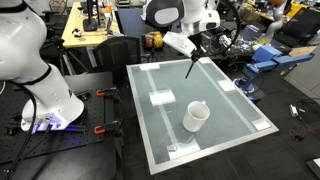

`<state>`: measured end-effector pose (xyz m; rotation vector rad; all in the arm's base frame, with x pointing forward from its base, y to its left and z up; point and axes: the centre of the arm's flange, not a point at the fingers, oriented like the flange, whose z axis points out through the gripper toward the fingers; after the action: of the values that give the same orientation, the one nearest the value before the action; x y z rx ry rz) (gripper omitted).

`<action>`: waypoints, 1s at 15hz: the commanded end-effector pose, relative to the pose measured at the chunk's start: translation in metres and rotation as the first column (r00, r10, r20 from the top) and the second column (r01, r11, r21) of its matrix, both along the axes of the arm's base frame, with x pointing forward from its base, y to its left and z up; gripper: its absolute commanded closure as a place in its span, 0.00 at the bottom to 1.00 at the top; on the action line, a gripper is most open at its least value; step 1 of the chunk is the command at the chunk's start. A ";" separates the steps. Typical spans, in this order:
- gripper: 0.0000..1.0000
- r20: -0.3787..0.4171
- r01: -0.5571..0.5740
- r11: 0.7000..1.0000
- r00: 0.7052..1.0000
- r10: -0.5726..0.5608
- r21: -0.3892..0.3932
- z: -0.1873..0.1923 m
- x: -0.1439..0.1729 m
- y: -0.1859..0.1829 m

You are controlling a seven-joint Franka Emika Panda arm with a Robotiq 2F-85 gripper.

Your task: Remove the black pen from the mug and place it on the left side of the table

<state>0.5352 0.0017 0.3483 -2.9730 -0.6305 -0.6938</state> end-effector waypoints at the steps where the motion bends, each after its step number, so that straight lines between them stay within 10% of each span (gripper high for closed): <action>1: 0.97 -0.026 -0.015 1.000 1.000 0.015 -0.001 -0.001 0.023 0.028; 15: 0.97 -0.172 0.178 0.983 0.968 -0.182 -0.039 -0.029 0.065 0.110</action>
<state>0.5824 0.0949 0.3179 -3.0628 -0.4604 -0.4989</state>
